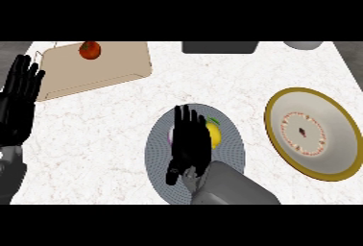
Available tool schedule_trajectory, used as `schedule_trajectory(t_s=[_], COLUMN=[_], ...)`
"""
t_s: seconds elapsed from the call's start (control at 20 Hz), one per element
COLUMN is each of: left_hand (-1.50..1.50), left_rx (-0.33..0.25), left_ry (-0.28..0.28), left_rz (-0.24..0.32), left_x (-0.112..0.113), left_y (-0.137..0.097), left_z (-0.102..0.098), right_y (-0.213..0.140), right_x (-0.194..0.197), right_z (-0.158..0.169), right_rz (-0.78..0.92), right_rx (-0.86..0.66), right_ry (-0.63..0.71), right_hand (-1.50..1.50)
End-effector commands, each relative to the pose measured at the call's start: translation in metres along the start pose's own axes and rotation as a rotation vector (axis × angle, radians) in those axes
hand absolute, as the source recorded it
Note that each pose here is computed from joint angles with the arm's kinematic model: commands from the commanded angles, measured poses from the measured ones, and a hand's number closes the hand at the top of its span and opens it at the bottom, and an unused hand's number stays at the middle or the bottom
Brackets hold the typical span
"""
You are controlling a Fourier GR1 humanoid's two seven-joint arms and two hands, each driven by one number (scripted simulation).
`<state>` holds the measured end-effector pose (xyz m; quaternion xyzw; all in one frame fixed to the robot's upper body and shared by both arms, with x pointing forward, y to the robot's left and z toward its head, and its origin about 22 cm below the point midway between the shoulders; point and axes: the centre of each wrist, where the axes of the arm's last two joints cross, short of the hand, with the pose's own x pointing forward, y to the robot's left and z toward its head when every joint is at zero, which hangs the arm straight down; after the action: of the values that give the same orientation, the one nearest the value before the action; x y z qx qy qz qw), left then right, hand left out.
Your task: Pick the can from the placemat and place it in the bowl
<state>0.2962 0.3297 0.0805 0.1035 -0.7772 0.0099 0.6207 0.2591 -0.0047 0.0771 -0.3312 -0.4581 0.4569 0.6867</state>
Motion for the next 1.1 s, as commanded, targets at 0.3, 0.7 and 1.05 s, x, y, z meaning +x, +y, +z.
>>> schedule_trajectory(t_s=[0.3,0.7,1.05], left_hand=[0.0,0.0,0.0], left_rx=[-0.016,-0.017,-0.001], left_ry=[-0.015,-0.002,0.013], left_rz=[-0.005,0.023,-0.013], left_x=[0.01,0.008,-0.005], left_y=[0.0,-0.004,0.005], left_z=[-0.001,-0.012,0.004], right_y=[0.016,0.04,0.031], right_x=[0.003,-0.017,-0.014], right_z=[-0.014,-0.034,-0.024], right_rz=[-0.028,-0.035,-0.008], right_rx=[0.001,0.026,-0.073], right_ry=[0.194,0.275,0.161], right_hand=[-1.5,-1.5,1.5])
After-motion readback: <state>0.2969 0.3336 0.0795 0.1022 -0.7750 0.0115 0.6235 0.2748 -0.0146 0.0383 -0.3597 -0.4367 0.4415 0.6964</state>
